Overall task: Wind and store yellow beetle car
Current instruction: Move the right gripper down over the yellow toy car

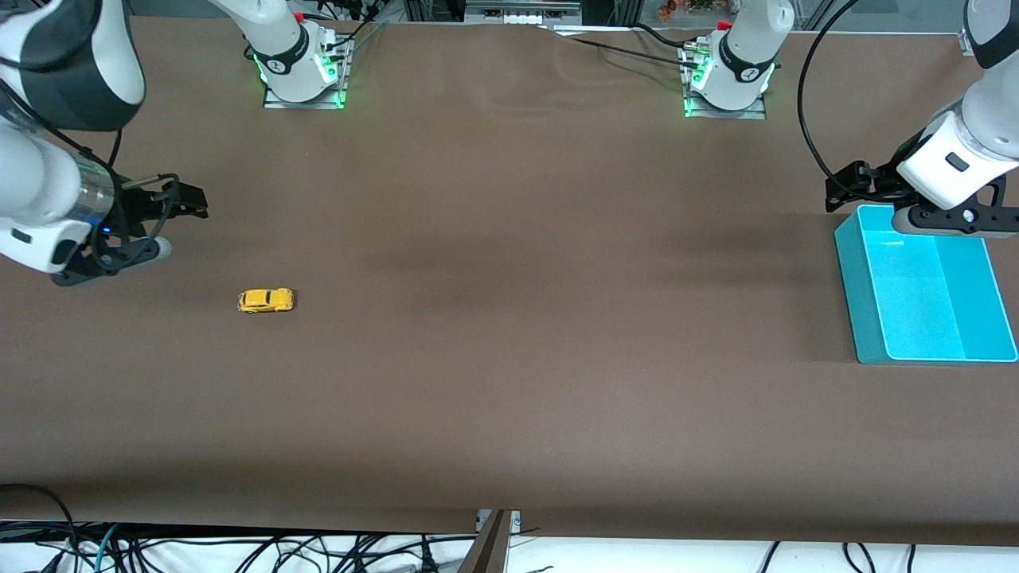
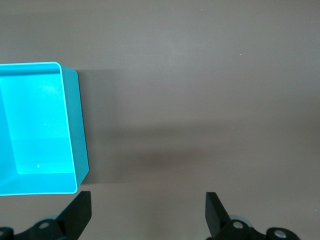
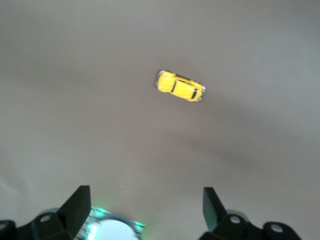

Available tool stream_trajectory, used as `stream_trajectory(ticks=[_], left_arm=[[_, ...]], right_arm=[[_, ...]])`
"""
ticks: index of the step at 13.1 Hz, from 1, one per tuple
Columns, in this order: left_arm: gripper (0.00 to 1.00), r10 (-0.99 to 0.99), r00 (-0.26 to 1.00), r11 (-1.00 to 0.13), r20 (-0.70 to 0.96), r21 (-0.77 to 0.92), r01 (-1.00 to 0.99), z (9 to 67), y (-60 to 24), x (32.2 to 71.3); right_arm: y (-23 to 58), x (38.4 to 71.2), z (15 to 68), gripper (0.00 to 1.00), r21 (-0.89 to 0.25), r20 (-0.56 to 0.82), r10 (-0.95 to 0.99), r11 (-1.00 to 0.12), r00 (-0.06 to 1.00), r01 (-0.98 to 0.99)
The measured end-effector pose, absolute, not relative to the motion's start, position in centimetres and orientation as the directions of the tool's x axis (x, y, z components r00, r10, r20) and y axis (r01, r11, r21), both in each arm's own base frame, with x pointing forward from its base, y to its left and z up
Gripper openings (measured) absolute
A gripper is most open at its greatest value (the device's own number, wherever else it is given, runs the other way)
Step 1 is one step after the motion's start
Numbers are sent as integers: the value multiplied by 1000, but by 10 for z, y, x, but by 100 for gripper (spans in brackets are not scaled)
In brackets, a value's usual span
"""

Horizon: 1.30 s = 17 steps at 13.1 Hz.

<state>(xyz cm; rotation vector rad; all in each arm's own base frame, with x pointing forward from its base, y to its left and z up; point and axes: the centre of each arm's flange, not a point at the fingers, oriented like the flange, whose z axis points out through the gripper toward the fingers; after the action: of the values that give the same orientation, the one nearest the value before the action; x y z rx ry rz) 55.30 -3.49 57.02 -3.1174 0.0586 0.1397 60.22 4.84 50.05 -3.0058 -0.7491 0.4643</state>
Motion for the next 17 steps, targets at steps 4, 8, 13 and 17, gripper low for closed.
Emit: stream_trajectory(ticks=[4, 8, 13, 17], left_arm=[[100, -40, 995, -999, -89, -19, -42, 571, -37, 553], [100, -39, 995, -999, -89, -19, -41, 571, -37, 553], [100, -40, 995, -999, -89, -19, -42, 571, -37, 553], [100, -40, 995, -999, -89, -19, -42, 571, -37, 553]], right_arm=[[50, 625, 428, 100, -212, -282, 756, -649, 590, 730], [43, 645, 347, 100, -233, -185, 925, -369, 332, 900], [39, 635, 286, 100, -167, -108, 985, -150, 133, 974], [31, 608, 244, 100, -103, -79, 996, -46, 38, 994]])
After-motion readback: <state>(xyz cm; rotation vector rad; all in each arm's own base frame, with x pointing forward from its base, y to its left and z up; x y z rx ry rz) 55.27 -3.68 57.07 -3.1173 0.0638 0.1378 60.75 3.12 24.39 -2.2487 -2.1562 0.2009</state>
